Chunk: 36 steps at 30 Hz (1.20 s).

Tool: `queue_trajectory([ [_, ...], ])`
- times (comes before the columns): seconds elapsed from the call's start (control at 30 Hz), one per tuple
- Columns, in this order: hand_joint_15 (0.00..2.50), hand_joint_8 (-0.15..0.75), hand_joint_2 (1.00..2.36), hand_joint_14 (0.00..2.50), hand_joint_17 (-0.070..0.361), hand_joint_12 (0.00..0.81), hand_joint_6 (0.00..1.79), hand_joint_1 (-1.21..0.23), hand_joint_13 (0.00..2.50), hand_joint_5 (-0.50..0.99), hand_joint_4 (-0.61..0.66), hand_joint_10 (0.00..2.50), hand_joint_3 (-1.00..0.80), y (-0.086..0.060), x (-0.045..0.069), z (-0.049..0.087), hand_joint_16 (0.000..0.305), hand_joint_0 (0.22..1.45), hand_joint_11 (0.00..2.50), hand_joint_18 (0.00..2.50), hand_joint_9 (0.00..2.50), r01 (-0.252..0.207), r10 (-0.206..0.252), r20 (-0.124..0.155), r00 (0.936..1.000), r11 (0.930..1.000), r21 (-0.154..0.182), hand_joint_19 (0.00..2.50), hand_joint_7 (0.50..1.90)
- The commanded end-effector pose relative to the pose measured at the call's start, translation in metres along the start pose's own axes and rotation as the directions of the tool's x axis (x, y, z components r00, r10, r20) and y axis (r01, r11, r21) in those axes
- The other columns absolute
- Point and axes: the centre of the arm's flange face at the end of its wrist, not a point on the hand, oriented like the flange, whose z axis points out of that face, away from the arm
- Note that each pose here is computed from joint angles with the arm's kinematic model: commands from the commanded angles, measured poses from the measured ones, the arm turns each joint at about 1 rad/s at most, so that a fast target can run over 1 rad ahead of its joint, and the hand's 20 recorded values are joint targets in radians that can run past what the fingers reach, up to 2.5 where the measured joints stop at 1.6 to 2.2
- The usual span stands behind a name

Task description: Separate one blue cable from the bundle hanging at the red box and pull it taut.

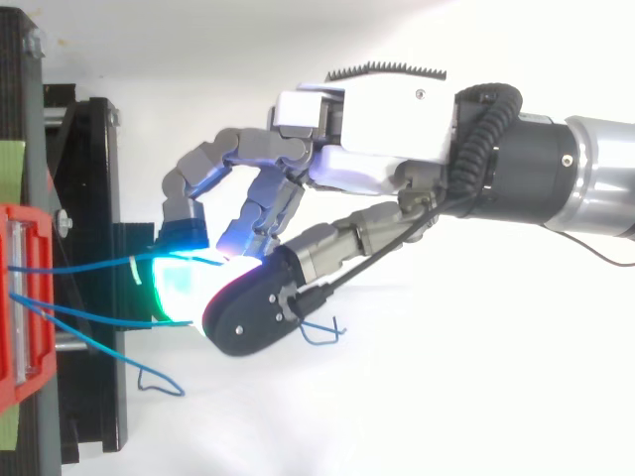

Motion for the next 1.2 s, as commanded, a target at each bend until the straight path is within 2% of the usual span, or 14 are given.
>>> queue_trajectory([
  [0.0, 0.73, 0.351, 1.0, 0.02, 0.091, 0.388, 0.85, -0.52, 1.19, -0.17, 0.17, 0.02, -0.5, 0.001, -0.0008, -0.0001, 0.041, 0.59, 0.98, 0.95, 1.12, 0.001, -0.001, 0.003, 1.0, 1.0, -0.001, 0.59, 1.07],
  [0.1, 0.74, 0.35, 1.0, 0.02, 0.091, 0.386, 0.85, -0.54, 1.19, -0.17, 0.15, 0.02, -0.47, -0.0002, 0.0003, 0.0, 0.04, 0.64, 0.98, 0.95, 1.13, 0.003, -0.003, 0.001, 1.0, 1.0, 0.0, 0.61, 1.1],
  [0.2, 0.73, 0.351, 1.01, 0.02, 0.094, 0.397, 0.87, -0.68, 1.17, -0.19, 0.17, 0.02, -0.31, -0.0002, 0.0003, 0.0, 0.042, 0.64, 0.99, 0.95, 1.08, 0.003, -0.003, 0.001, 1.0, 1.0, 0.0, 0.61, 1.11],
  [0.27, 0.75, 0.351, 1.02, 0.02, 0.096, 0.402, 0.88, -0.76, 1.16, -0.2, 0.16, 0.02, -0.27, -0.0002, -0.0009, 0.0, 0.042, 0.65, 1.03, 0.95, 1.06, 0.003, -0.003, 0.003, 1.0, 1.0, 0.0, 0.61, 1.09],
  [0.4, 0.75, 0.336, 1.01, 0.02, 0.1, 0.391, 0.9, -0.92, 1.13, -0.22, 0.16, 0.02, -0.36, -0.0002, 0.0003, 0.0, 0.044, 0.75, 1.05, 0.95, 0.98, 0.003, -0.003, 0.001, 1.0, 1.0, 0.0, 0.59, 1.07],
  [0.53, 0.75, 0.332, 1.0, 0.03, 0.101, 0.38, 0.9, -0.93, 1.11, -0.21, 0.15, 0.02, -0.5, -0.0002, 0.0005, 0.0, 0.045, 0.82, 1.06, 0.94, 0.98, 0.003, -0.003, 0.0, 1.0, 1.0, 0.0, 0.59, 1.05],
  [0.63, 0.75, 0.323, 1.0, 0.03, 0.101, 0.376, 0.9, -0.94, 1.11, -0.21, 0.13, 0.02, -0.5, 0.0009, 0.0005, -0.0001, 0.045, 0.8, 1.06, 0.96, 0.99, 0.004, -0.004, 0.0, 1.0, 1.0, -0.001, 0.57, 1.06],
  [0.73, 0.77, 0.316, 1.0, 0.03, 0.101, 0.373, 0.9, -0.99, 1.11, -0.21, 0.13, 0.02, -0.5, -0.0002, 0.0005, 0.0, 0.045, 0.68, 1.09, 0.95, 0.98, 0.006, -0.006, 0.0, 1.0, 1.0, 0.0, 0.59, 1.06],
  [0.8, 0.77, 0.33, 1.0, 0.03, 0.107, 0.387, 0.89, -0.94, 1.12, -0.2, 0.15, 0.02, -0.5, 0.0009, 0.0005, -0.0001, 0.047, 0.53, 1.07, 0.96, 1.01, 0.006, -0.006, 0.0, 1.0, 1.0, -0.001, 0.61, 1.02],
  [0.83, 0.78, 0.352, 1.0, 0.03, 0.113, 0.402, 0.87, -0.85, 1.15, -0.19, 0.16, 0.02, -0.5, -0.0002, 0.0005, 0.0, 0.05, 0.49, 1.08, 1.0, 1.05, 0.006, -0.006, 0.0, 1.0, 1.0, 0.0, 0.62, 1.03],
  [0.9, 0.77, 0.362, 1.0, 0.02, 0.113, 0.414, 0.84, -0.67, 1.2, -0.17, 0.17, 0.02, -0.5, 0.001, -0.0005, -0.0001, 0.05, 0.49, 1.03, 1.06, 1.13, 0.006, -0.006, 0.0, 1.0, 1.0, -0.001, 0.64, 1.04],
  [0.93, 0.77, 0.358, 1.0, 0.02, 0.11, 0.406, 0.82, -0.52, 1.21, -0.16, 0.16, 0.02, -0.5, 0.0009, 0.0005, -0.0001, 0.049, 0.51, 1.02, 1.07, 1.16, 0.006, -0.006, 0.0, 1.0, 1.0, -0.001, 0.66, 1.05],
  [1.03, 0.79, 0.341, 1.0, 0.02, 0.105, 0.391, 0.78, -0.33, 1.23, -0.14, 0.14, 0.02, -0.5, -0.0002, 0.0003, 0.0, 0.046, 0.57, 1.01, 1.05, 1.2, 0.006, -0.006, 0.001, 1.0, 1.0, 0.0, 0.71, 1.07],
  [1.17, 0.8, 0.34, 1.0, 0.02, 0.104, 0.391, 0.7, -0.38, 1.24, -0.12, 0.13, 0.02, -0.5, -0.0002, -0.0009, 0.0, 0.046, 0.62, 1.01, 1.04, 1.23, 0.006, -0.006, 0.003, 1.0, 1.0, 0.0, 0.72, 1.16],
])
